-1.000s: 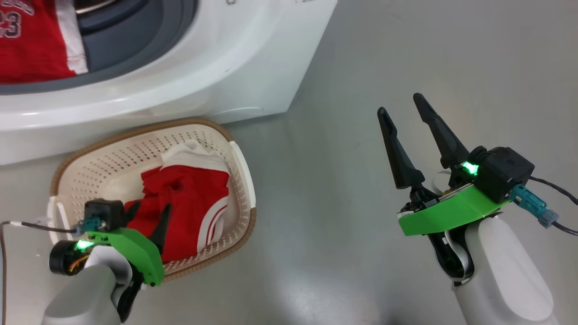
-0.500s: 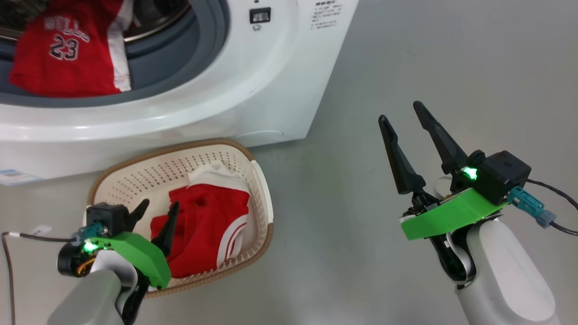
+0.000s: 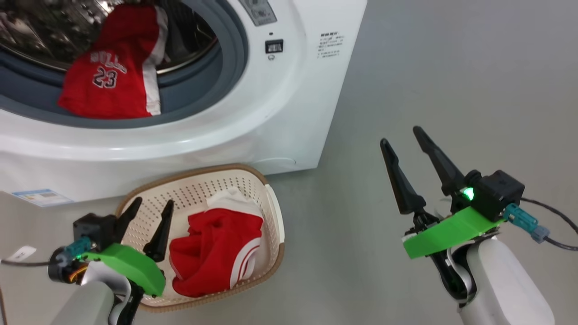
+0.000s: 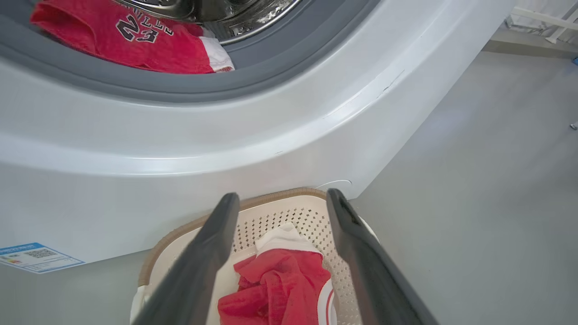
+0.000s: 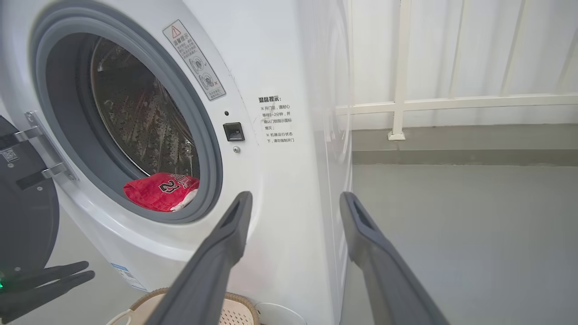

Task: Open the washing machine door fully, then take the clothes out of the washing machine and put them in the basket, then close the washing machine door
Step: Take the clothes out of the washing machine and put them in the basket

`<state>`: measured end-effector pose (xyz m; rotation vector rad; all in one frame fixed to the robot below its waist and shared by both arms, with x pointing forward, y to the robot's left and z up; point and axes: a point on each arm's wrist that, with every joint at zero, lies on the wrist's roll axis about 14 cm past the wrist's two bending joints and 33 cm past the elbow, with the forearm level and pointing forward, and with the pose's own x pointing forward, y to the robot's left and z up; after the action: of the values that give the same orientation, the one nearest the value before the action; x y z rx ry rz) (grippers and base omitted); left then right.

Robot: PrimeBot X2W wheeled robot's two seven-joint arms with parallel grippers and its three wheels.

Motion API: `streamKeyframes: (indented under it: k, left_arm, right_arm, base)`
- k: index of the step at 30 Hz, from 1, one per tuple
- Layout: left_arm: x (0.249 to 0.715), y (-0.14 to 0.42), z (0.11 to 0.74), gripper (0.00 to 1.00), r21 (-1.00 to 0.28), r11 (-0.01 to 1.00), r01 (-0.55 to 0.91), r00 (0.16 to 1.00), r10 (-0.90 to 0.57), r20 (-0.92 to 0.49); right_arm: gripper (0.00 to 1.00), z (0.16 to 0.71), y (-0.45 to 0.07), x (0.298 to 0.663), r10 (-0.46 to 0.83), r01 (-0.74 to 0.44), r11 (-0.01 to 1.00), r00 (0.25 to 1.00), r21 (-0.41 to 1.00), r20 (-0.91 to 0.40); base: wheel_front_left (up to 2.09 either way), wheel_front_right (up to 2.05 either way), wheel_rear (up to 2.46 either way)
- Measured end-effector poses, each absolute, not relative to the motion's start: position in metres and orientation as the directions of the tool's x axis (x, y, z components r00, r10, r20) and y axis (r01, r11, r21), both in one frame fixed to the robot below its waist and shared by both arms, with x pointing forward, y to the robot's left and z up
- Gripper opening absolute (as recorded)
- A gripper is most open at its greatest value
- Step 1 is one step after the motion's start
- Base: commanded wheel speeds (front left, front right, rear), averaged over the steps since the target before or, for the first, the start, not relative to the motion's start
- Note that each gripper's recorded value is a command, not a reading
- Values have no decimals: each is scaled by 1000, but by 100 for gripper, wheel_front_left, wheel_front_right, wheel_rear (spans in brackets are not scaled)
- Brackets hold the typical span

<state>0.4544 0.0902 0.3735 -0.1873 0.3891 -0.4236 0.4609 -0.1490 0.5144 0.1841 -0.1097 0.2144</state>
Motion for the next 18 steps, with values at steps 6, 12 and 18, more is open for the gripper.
streamKeyframes:
  k: [6, 12, 18]
  left_arm:
    - [452, 101, 400, 100, -240, 911, 336, 884, -393, -255]
    - [447, 113, 434, 100, -221, 925, 310, 923, -348, -162]
    - [437, 128, 463, 100, -211, 941, 266, 955, -287, -79]
  right_arm:
    - [100, 521, -149, 453, 200, -225, 955, 970, 194, 140]
    - [100, 538, -146, 447, 214, -245, 952, 961, 182, 176]
    - [100, 540, -143, 436, 222, -254, 949, 959, 186, 176]
  base:
    - [0, 0, 0]
    - [0, 0, 0]
    - [0, 0, 0]
